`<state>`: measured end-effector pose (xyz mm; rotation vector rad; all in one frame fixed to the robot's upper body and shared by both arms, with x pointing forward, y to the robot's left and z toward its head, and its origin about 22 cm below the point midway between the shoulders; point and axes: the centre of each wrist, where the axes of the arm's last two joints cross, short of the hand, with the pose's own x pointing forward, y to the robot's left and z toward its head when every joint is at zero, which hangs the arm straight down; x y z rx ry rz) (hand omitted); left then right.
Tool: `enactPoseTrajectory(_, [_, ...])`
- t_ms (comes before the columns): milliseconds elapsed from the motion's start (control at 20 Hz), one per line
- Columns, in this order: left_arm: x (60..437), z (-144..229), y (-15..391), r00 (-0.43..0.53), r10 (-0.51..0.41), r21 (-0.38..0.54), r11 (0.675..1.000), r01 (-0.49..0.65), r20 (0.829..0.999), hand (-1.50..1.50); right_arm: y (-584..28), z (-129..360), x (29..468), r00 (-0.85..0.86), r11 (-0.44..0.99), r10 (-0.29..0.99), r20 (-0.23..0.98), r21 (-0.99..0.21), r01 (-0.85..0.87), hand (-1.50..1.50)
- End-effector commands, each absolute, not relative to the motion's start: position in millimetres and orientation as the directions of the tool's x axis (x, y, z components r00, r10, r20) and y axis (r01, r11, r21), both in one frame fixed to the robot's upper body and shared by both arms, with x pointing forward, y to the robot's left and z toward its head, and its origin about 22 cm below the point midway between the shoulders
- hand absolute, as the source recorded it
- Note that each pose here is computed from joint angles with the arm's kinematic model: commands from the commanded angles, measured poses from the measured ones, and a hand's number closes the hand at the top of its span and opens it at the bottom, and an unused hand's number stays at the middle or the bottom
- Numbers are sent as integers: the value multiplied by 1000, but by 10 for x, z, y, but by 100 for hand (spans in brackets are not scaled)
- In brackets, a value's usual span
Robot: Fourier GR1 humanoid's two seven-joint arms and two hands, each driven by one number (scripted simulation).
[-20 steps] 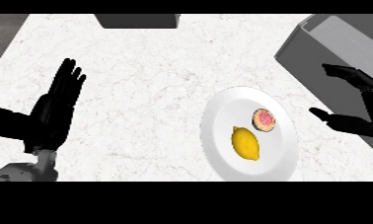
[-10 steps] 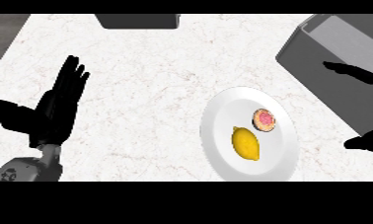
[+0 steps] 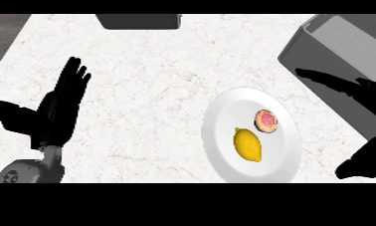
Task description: Pick the lemon from the plate and place it in the cardboard box
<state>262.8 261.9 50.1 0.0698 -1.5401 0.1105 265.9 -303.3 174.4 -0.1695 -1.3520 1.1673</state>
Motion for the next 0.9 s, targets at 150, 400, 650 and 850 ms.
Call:
enactPoseTrajectory(150, [2653, 573, 2546, 31, 27, -24, 993, -115, 999, 0, -2742, 1799, 2520, -191, 460, 732, 654, -682, -568, -150])
enactPoseTrajectory(400, [2608, 662, 2646, 16, 23, -21, 993, -113, 1000, 0, -2421, 1755, 2605, -137, 435, 787, 601, -699, -567, -150])
enactPoseTrajectory(650, [2736, 607, 2694, 21, 22, -19, 991, -134, 1000, 0, -2496, 1440, 2544, -123, 457, 757, 641, -656, -601, -150])
enactPoseTrajectory(850, [2598, 517, 2541, 12, 30, -28, 993, -116, 999, 0, -2374, 1299, 2503, -113, 464, 769, 629, -670, -579, -150])
